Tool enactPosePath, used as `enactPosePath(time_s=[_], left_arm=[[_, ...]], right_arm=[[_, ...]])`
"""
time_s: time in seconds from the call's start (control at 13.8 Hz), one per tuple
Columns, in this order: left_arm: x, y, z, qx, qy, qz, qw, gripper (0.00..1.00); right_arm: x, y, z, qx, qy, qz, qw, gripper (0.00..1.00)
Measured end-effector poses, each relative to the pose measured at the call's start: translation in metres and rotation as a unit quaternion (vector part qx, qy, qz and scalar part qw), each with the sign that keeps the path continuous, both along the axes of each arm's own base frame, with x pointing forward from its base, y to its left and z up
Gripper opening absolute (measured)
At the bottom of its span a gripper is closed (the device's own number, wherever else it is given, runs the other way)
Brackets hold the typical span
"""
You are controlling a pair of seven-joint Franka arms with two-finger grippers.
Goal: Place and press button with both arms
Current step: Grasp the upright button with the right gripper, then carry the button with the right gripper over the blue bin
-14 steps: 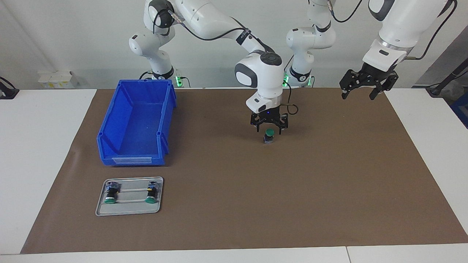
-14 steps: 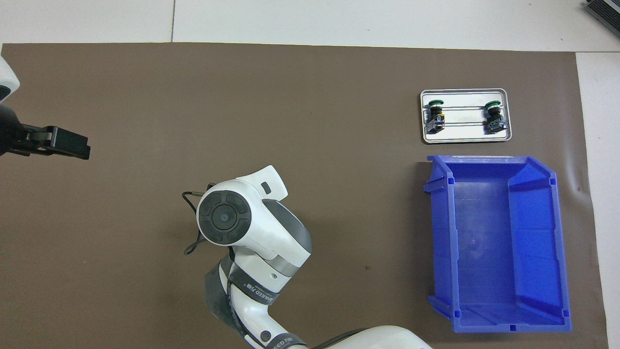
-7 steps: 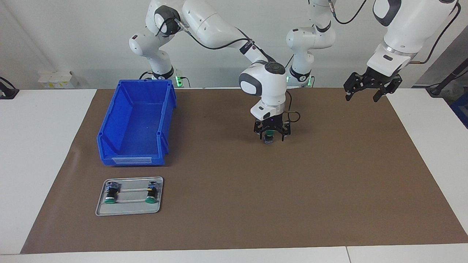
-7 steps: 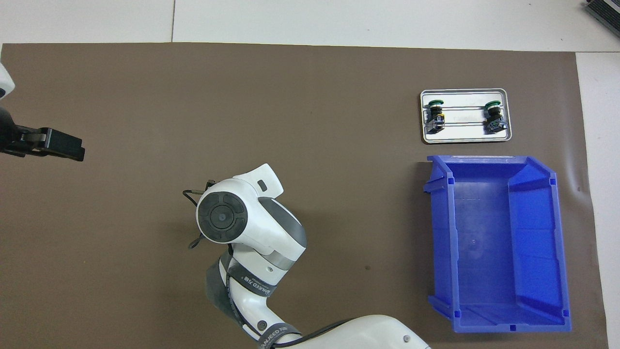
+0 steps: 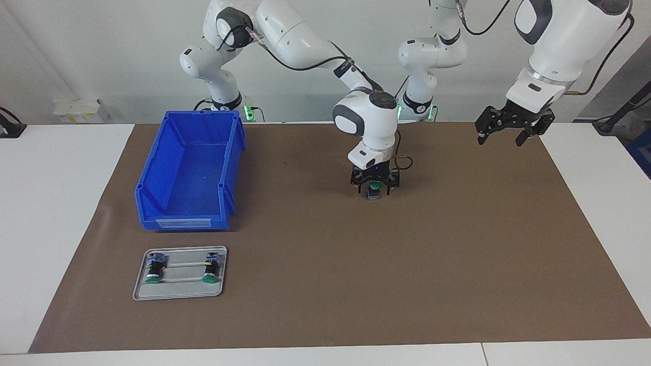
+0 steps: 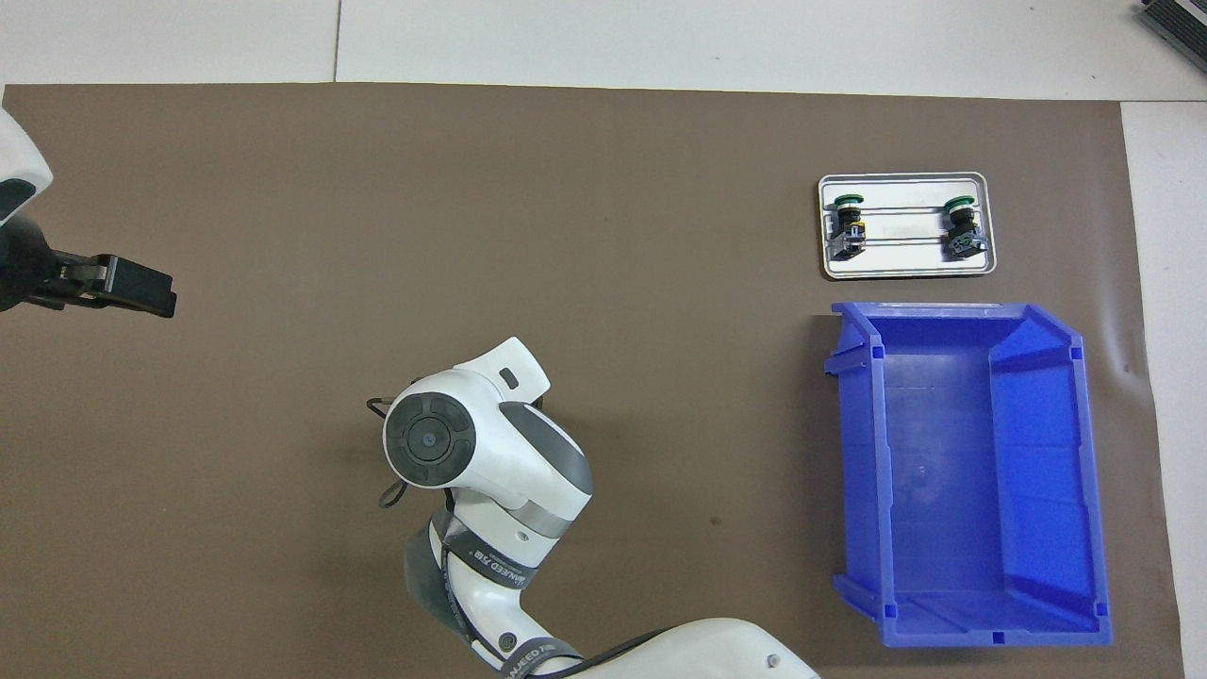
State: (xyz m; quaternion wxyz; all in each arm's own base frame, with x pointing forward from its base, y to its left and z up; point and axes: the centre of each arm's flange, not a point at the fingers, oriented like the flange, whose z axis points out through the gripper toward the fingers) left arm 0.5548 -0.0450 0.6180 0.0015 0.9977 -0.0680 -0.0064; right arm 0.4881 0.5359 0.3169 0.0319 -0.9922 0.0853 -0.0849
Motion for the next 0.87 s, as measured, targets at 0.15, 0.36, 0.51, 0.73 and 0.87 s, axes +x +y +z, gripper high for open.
enactPosePath(time_s=[0.15,0.36,0.51,0.73,0.87], left_arm=[[-0.001,0.0,0.0,0.0,0.0,0.0,1.0,1.0],[-0.001,0.0,0.001,0.0,-0.001,0.0,1.0,1.0],[-0.001,0.0,0.001,0.0,-0.001,0.0,1.0,1.0],[-0.001,0.0,0.001,0.0,-0.001,0.0,1.0,1.0],[-0.001,0.0,0.001,0.0,-0.001,0.0,1.0,1.0]], right_arm=[[0.0,0.0,0.0,0.0,0.0,0.003,1.0,0.91],[0.0,0.0,0.0,-0.002,-0.001,0.013,1.0,0.58],[0.001,0.0,0.005,-0.002,-0.005,0.014,1.0,0.42],[0.003,-0.001,0.01,-0.001,-0.006,0.013,1.0,0.42],[0.01,-0.006,0.019,-0.003,-0.008,0.007,1.0,0.41]])
